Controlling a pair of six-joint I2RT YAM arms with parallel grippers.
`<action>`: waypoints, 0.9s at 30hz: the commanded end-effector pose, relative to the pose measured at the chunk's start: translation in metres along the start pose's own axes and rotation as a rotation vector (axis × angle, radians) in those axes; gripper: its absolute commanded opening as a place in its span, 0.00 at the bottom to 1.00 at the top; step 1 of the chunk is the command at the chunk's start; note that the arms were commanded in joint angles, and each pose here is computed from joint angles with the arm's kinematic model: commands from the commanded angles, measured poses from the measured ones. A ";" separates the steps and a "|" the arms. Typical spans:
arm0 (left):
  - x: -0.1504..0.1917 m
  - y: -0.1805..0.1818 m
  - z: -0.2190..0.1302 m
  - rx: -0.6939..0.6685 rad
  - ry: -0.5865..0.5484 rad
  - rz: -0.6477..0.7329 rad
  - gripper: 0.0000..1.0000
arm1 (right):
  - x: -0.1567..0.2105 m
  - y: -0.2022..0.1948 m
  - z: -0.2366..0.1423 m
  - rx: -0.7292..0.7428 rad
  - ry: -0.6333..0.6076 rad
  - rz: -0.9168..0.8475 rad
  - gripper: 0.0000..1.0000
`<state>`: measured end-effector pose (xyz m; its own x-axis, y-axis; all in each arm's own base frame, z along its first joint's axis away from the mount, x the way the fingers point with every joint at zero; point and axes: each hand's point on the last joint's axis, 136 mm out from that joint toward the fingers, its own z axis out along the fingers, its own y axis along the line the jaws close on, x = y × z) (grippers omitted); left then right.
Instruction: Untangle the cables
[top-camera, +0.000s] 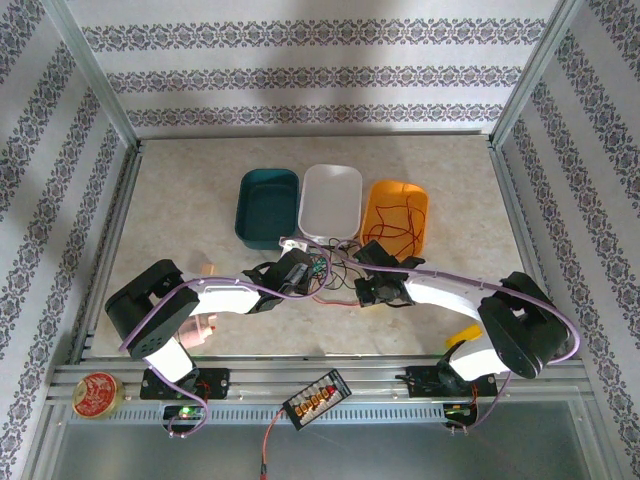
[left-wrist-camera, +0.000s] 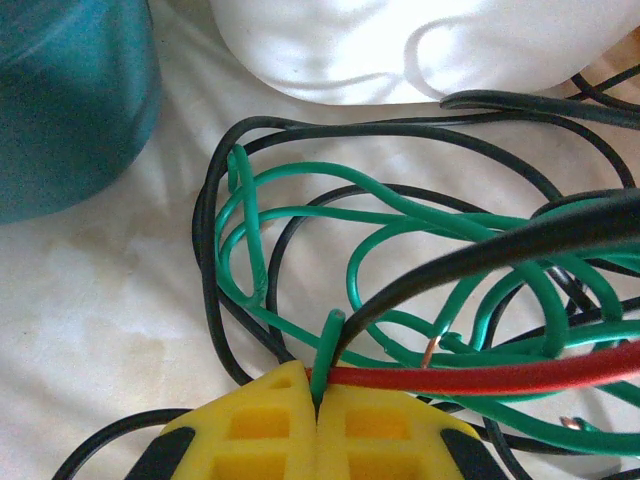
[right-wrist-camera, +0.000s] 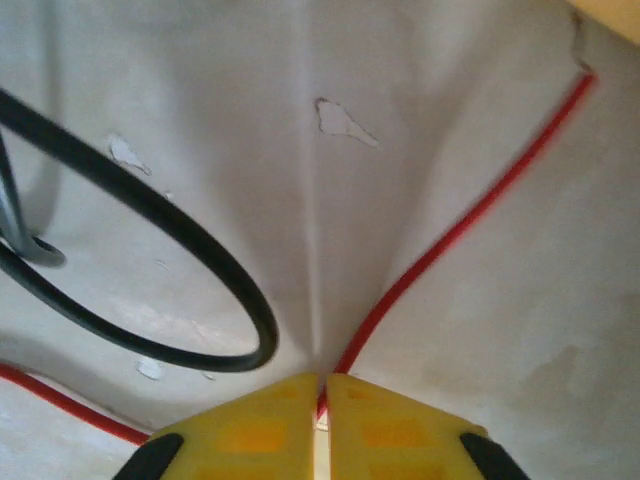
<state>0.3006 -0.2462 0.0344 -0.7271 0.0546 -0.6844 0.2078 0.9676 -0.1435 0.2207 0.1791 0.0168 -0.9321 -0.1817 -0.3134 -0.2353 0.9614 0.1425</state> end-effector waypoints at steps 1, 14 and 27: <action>0.005 0.004 0.003 -0.033 0.009 0.009 0.00 | -0.004 -0.009 -0.012 0.050 -0.057 0.008 0.03; 0.009 0.010 0.002 -0.055 0.012 -0.002 0.00 | -0.071 -0.022 -0.137 0.061 -0.529 0.065 0.05; 0.007 0.008 0.003 -0.052 0.012 0.016 0.00 | 0.001 0.010 -0.039 -0.032 -0.041 -0.067 0.60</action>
<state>0.3022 -0.2436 0.0349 -0.7225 0.0465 -0.6898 0.1926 0.9718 -0.1363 0.2200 0.1805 0.0726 -0.8762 -0.2025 -0.4374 -0.2952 0.9428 0.1549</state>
